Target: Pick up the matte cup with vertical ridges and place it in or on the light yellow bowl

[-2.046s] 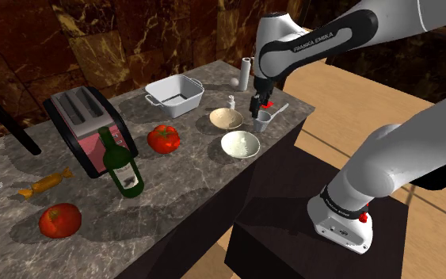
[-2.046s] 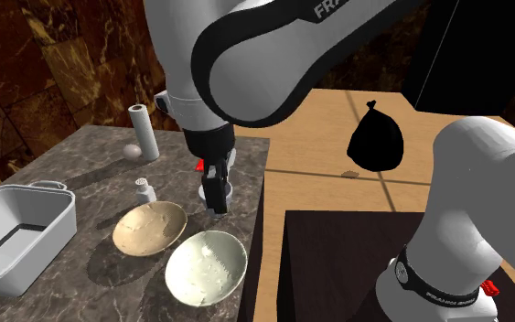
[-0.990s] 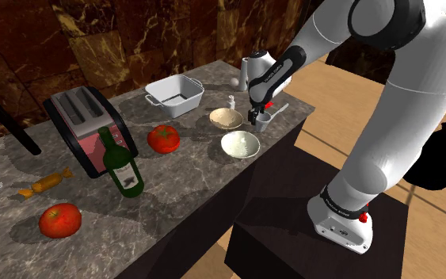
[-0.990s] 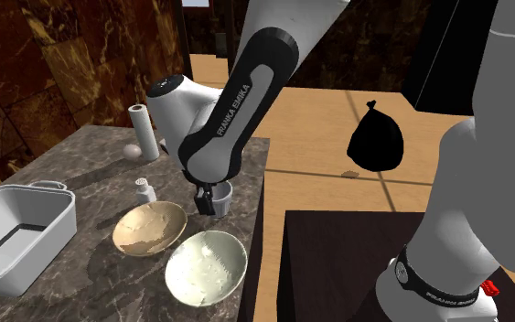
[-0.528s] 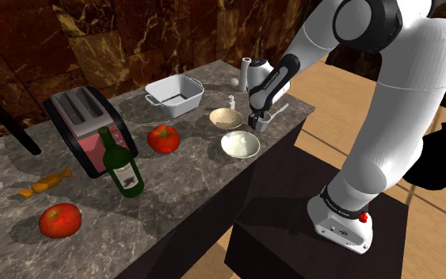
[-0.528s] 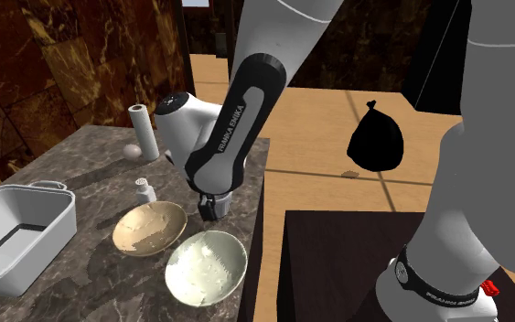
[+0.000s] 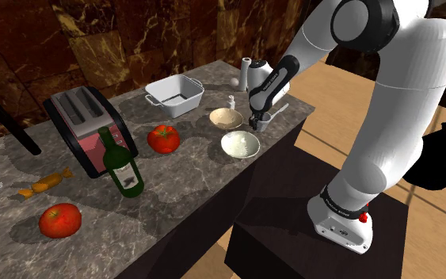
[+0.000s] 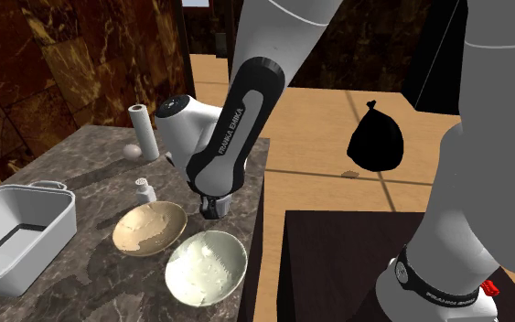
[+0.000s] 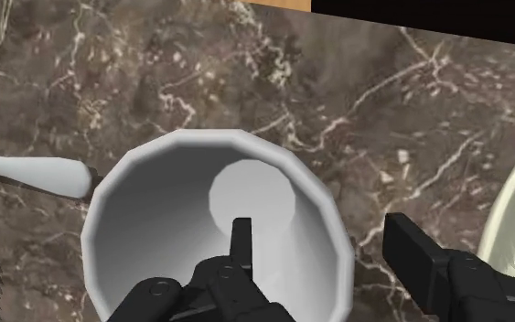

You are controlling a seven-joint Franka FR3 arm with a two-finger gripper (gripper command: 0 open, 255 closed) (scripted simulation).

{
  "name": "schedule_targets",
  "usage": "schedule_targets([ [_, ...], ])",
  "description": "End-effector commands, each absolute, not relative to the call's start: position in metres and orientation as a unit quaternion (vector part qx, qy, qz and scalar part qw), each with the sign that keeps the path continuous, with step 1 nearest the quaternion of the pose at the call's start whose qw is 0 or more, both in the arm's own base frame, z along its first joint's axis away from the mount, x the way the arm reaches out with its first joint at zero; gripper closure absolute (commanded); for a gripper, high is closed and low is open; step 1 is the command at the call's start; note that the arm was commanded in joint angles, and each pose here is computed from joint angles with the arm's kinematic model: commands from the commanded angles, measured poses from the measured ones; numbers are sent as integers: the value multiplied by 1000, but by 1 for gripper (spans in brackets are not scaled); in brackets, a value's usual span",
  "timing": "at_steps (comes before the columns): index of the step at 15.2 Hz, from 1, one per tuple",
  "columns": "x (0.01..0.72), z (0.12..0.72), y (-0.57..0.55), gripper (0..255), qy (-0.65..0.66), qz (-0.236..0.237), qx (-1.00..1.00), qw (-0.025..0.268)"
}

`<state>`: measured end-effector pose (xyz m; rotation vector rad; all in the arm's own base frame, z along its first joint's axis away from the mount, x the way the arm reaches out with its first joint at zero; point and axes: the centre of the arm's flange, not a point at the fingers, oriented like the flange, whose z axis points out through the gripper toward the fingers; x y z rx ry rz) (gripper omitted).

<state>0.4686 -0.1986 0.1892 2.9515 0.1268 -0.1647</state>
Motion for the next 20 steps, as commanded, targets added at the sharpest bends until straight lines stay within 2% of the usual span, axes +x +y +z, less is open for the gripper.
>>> schedule_targets([
  [1,469,189,-199,255,43,-55,993,91],
  [9,469,189,-199,255,43,-55,993,91],
  [20,469,247,-199,255,43,-55,993,91],
])
